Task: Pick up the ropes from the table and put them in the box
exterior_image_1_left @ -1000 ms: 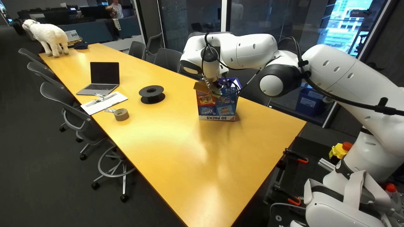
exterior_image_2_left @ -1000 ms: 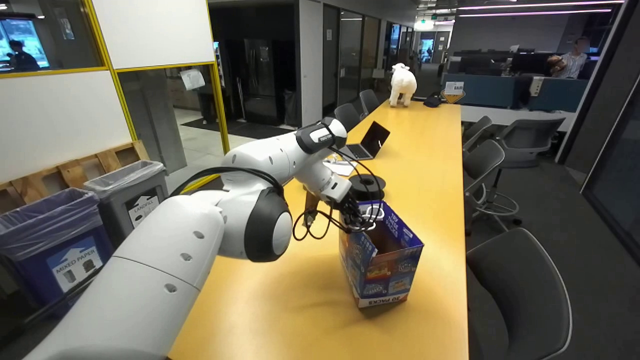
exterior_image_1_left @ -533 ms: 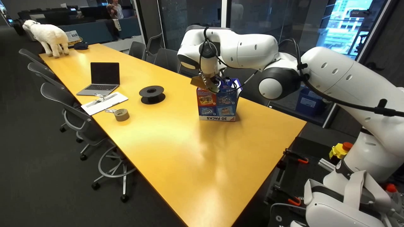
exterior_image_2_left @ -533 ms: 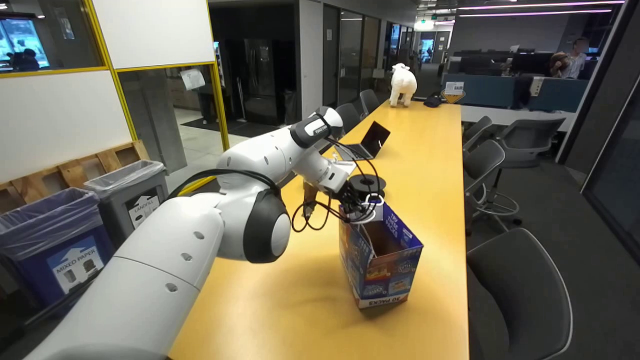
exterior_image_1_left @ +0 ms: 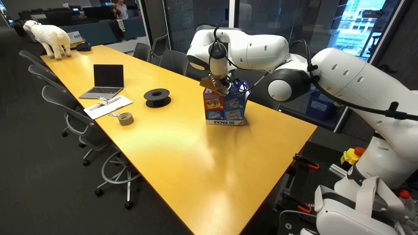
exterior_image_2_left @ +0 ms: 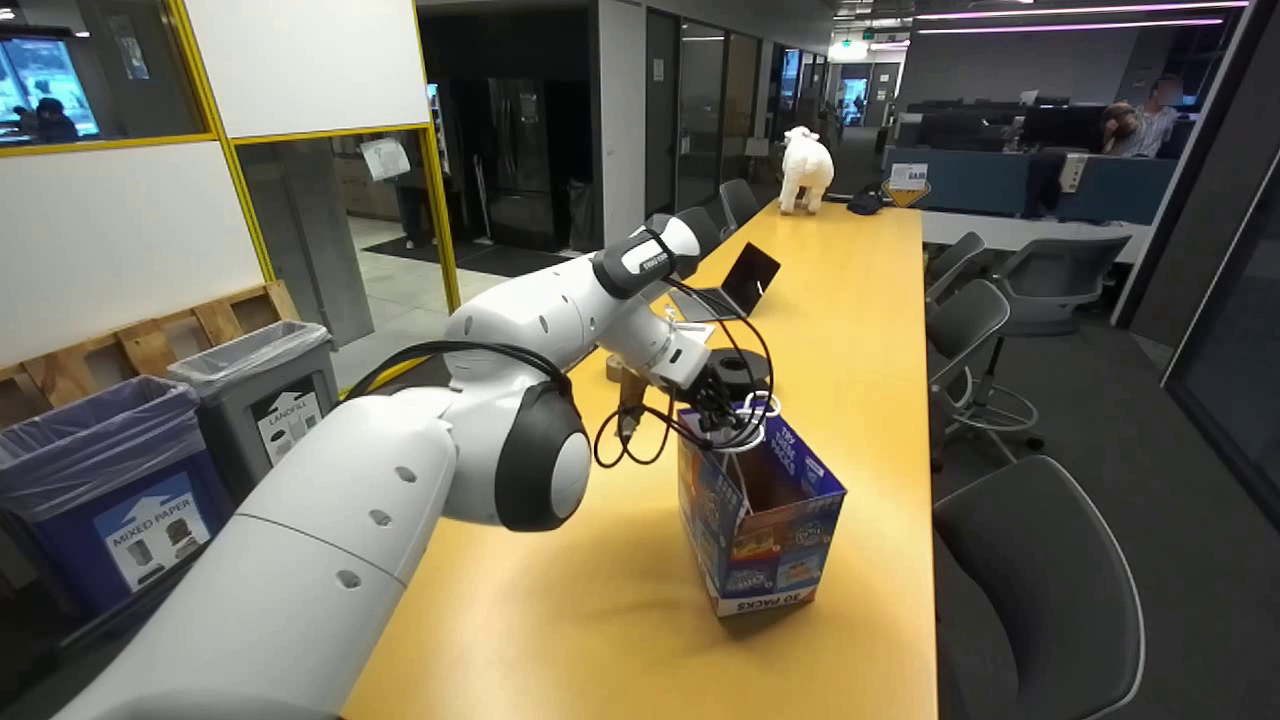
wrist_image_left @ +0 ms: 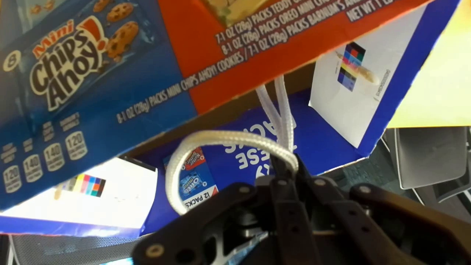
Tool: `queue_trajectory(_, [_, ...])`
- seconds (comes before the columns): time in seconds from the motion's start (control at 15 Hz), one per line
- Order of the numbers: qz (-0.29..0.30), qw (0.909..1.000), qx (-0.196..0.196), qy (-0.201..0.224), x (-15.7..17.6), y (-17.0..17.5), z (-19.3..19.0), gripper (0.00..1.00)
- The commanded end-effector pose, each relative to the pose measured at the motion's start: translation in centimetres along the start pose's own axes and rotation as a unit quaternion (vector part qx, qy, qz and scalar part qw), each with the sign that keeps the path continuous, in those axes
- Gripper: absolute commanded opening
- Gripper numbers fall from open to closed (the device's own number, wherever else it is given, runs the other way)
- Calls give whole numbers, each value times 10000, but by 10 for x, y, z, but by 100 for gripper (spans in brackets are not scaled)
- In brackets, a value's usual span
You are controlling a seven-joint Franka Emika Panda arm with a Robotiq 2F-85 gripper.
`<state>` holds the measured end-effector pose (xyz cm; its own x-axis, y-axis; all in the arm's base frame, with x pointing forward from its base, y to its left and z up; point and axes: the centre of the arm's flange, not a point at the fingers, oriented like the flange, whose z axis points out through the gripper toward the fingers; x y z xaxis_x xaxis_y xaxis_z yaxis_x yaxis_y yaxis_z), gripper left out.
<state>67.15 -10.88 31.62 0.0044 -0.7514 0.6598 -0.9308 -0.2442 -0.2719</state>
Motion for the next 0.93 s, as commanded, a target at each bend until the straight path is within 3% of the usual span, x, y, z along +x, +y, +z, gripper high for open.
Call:
queue_trajectory(0.0, [12,9999,-34,102,17,-71,19,20])
queue_trajectory(0.07, [-34,9999,-40,94,17,-71,19,32])
queue_trajectory(0.33, [-250,9996,-95,-104,19,-71,15,61])
queue_trajectory(0.67, [-1355,9838,95,-1172,35,-60,-21,98])
queue_trajectory(0.87, [-1867,9682,199,-1654,53,-43,-55,100])
